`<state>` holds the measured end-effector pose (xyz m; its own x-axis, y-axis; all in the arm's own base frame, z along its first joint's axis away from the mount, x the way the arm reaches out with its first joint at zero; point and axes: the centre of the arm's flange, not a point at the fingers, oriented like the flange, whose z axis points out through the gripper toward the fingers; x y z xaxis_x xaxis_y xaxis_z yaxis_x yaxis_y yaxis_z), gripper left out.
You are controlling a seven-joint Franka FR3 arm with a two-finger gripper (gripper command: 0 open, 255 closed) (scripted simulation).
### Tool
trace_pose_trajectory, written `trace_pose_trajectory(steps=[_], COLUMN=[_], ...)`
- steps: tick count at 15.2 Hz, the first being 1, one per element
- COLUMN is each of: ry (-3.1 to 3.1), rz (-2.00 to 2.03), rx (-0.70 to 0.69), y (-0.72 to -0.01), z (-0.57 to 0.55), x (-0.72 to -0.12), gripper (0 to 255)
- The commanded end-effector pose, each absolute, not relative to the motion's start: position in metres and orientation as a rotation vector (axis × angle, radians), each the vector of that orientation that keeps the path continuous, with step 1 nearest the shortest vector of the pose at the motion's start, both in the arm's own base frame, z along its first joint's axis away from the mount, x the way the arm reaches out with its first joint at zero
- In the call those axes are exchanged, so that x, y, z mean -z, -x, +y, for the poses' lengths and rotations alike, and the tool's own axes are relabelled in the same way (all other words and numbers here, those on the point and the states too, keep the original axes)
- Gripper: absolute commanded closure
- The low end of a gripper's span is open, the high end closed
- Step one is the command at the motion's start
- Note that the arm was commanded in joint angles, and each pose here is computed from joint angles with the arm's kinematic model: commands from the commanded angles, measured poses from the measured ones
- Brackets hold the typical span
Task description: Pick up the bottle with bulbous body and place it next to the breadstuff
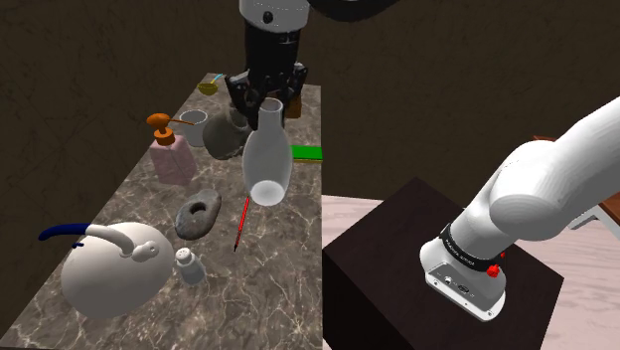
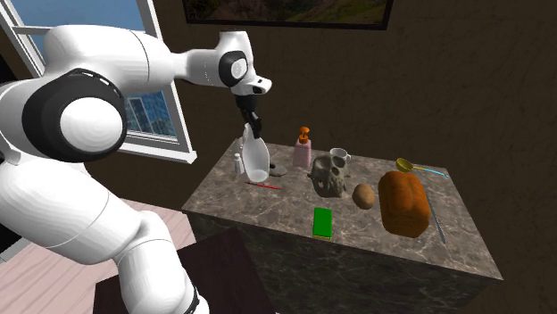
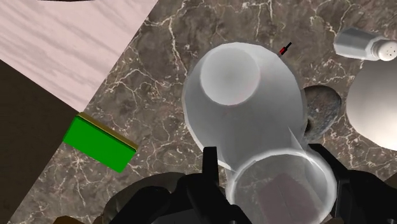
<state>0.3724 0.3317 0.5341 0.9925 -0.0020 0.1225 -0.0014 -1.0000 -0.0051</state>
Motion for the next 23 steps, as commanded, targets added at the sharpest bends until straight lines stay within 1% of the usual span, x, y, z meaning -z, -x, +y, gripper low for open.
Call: trace_pose_trajectory(steps=[1, 23], ry=[3.131, 3.131], rz=[0.003, 0.003], rx=[0.193, 0.193], y=[-0.372, -0.372], z=[0.332, 0.332], x=[-0.546, -0.662], gripper=[255, 255])
